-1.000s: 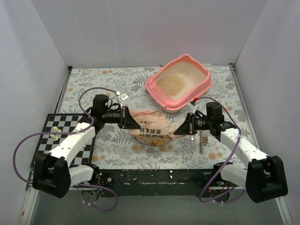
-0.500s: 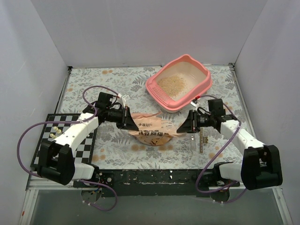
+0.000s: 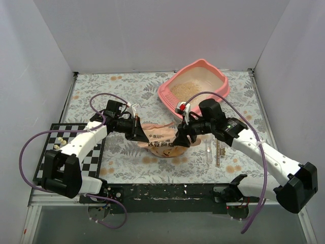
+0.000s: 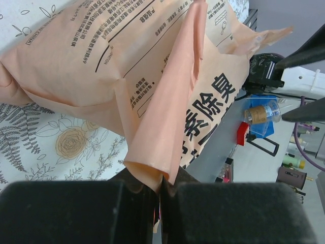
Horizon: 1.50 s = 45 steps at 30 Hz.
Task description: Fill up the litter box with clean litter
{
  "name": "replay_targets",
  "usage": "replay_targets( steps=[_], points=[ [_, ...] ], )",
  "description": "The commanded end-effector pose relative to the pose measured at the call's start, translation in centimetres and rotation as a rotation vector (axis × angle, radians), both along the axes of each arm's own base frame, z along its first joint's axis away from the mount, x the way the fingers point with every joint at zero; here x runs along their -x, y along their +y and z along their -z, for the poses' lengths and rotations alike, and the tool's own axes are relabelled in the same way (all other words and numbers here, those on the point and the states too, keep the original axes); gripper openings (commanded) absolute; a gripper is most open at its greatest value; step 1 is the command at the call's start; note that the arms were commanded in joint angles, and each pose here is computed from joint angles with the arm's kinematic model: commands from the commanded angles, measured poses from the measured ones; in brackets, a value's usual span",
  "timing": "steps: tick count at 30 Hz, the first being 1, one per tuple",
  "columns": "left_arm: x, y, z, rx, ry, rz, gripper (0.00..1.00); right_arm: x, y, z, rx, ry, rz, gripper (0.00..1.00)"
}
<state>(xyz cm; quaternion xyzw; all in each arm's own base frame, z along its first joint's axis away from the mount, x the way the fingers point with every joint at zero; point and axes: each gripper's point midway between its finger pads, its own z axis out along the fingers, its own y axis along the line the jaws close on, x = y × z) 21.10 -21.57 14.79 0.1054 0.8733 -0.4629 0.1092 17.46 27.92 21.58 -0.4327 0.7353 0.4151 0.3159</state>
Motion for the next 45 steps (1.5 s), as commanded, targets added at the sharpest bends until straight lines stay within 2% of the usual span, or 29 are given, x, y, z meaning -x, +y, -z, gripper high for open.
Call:
replay_targets(
  steps=[1,10,17,18,19,21,22,23,26,28,31,34,38,45],
  points=[
    [-0.5,0.3,-0.4,-0.018,-0.034,-0.004,0.00,-0.7,1.7,-1.0,0.052,-0.219,-0.098,0.60],
    [-0.6,0.2,-0.2,-0.018,-0.031,0.003,0.00,0.1,3.9,3.0,0.204,-0.277,-0.191,0.59],
    [-0.7,0.0,-0.8,-0.002,-0.043,0.013,0.00,-0.2,2.3,6.8,0.315,-0.256,-0.156,0.52],
    [-0.7,0.0,-1.0,0.004,-0.047,0.016,0.00,-0.2,1.8,7.3,0.336,-0.255,-0.148,0.47],
    [-0.7,-0.1,-1.3,0.014,-0.054,0.020,0.00,-0.3,1.4,7.8,0.359,-0.256,-0.141,0.39],
    [-0.6,-0.4,-2.4,0.049,-0.075,0.038,0.00,-0.5,0.5,8.8,0.408,-0.256,-0.127,0.09],
    [-0.6,-0.6,-3.1,0.070,-0.092,0.047,0.00,-0.8,0.0,9.2,0.437,-0.256,-0.106,0.01],
    [-0.6,-0.7,-3.9,0.089,-0.124,0.057,0.00,-0.8,-0.3,9.4,0.447,-0.246,-0.106,0.01],
    [-1.1,-0.4,-6.0,0.081,-0.259,0.068,0.14,-0.6,-0.1,8.8,0.402,-0.208,-0.118,0.01],
    [-1.8,-0.1,-8.3,0.078,-0.412,0.041,0.15,-0.9,0.1,7.9,0.359,-0.204,-0.114,0.01],
    [-1.6,0.2,-12.9,0.142,-0.706,0.020,0.27,-1.4,0.2,6.8,0.311,-0.192,-0.109,0.01],
    [0.3,-0.2,-15.8,0.230,-0.899,0.097,0.35,-1.9,0.1,6.4,0.302,-0.173,-0.094,0.01],
    [2.2,-1.8,-15.6,0.295,-0.982,0.236,0.42,-2.1,0.2,6.4,0.294,-0.155,-0.083,0.01],
    [2.0,-5.6,-10.5,0.187,-1.041,0.367,0.48,-2.1,0.6,6.6,0.275,-0.100,-0.078,0.01]
  ],
)
